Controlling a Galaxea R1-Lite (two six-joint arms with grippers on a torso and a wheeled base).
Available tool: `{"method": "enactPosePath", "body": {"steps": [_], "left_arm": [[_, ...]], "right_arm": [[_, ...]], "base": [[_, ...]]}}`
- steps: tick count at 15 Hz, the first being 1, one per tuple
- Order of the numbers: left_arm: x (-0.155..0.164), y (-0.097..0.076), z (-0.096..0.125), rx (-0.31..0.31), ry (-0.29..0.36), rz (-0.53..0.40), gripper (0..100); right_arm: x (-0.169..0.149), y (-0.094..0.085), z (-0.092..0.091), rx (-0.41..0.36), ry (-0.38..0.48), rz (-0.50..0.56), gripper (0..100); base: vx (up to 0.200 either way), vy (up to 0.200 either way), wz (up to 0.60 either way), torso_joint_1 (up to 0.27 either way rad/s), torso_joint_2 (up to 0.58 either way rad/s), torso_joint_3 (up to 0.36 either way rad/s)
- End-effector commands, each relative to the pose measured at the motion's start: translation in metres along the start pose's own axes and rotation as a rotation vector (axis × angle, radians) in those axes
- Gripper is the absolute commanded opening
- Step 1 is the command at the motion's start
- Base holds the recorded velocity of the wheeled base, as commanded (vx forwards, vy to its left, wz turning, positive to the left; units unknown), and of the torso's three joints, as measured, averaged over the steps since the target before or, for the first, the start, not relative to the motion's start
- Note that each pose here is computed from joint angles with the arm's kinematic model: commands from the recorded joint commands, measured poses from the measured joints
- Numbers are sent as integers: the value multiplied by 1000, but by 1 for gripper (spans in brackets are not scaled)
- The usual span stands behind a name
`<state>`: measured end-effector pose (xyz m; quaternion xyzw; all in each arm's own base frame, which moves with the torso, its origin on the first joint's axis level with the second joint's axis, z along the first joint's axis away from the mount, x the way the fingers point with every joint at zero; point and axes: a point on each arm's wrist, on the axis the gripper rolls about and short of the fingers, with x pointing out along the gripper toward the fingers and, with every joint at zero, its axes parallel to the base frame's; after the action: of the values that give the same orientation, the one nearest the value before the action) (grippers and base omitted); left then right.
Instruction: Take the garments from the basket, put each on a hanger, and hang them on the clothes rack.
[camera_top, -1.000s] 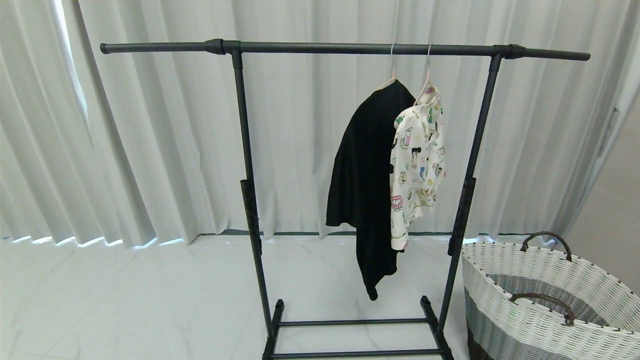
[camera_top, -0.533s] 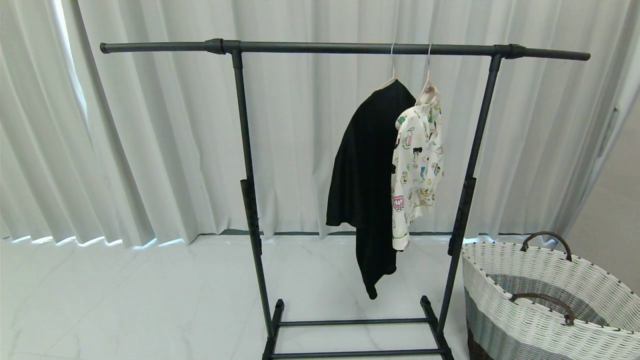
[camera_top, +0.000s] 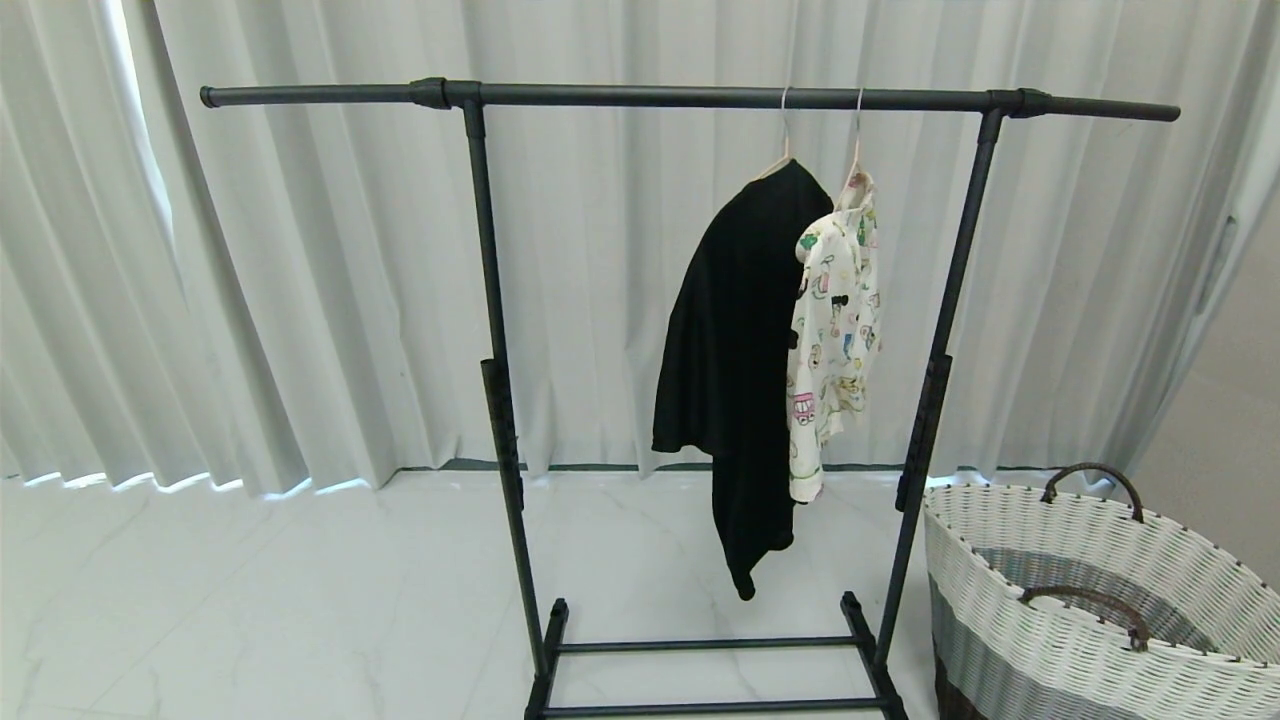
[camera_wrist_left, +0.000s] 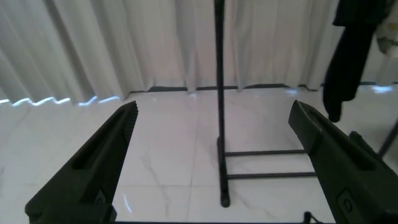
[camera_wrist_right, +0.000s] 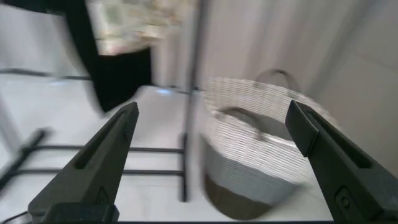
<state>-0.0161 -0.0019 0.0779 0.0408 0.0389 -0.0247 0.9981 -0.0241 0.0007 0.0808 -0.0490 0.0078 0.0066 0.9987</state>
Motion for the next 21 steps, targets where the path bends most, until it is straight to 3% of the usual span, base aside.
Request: {"method": "enactPosePath", "body": {"steps": [1, 5, 6, 7, 8, 10, 11, 12, 13, 15, 16, 17, 18, 21], "left_arm": [[-3, 0, -1, -31, -37, 4, 100], [-6, 0, -2, -51, -72, 0, 100], [-7, 0, -3, -36, -84, -8, 100], [-7, 0, -3, 48, -85, -14, 100], [-7, -1, -3, 80, -87, -31, 100], [-7, 0, -3, -38, -77, -24, 100], [-7, 0, -3, -41, -77, -20, 100], [-7, 0, -3, -8, -77, -25, 100], [-7, -1, -3, 10, -78, -33, 100], [-7, 0, -3, -33, -77, -26, 100], [-7, 0, -3, -53, -76, -19, 100], [-7, 0, -3, -59, -76, -17, 100], [-7, 0, -3, -59, -76, -17, 100], [-7, 0, -3, -59, -76, -17, 100]], "right_arm": [[1, 0, 0, -1, 15, 0, 100], [-1, -1, -1, -8, -6, -38, 100], [-1, -4, -1, -9, 6, -154, 100], [-1, -5, -1, 2, 14, -230, 100], [-1, -4, -1, 34, 7, -195, 100], [-1, 1, -1, 79, -14, 64, 100], [-1, 3, -1, 57, -27, 163, 100], [1, 4, -1, -13, -65, 197, 100], [1, 4, -1, -45, -72, 183, 100], [1, 0, 0, -55, -69, 14, 100], [1, -1, 0, -3, -70, -32, 100], [1, -3, -1, 106, -53, -107, 100], [1, -3, -3, 158, -41, -118, 100], [1, -1, -5, 74, -21, -67, 100]], "base": [[0, 0, 0, 0, 0, 0], [0, 0, 0, 0, 0, 0], [0, 0, 0, 0, 0, 0], [0, 0, 0, 0, 0, 0], [0, 0, 0, 0, 0, 0], [0, 0, 0, 0, 0, 0], [0, 0, 0, 0, 0, 0], [0, 0, 0, 0, 0, 0], [0, 0, 0, 0, 0, 0], [0, 0, 0, 0, 0, 0], [0, 0, 0, 0, 0, 0], [0, 0, 0, 0, 0, 0], [0, 0, 0, 0, 0, 0], [0, 0, 0, 0, 0, 0]]}}
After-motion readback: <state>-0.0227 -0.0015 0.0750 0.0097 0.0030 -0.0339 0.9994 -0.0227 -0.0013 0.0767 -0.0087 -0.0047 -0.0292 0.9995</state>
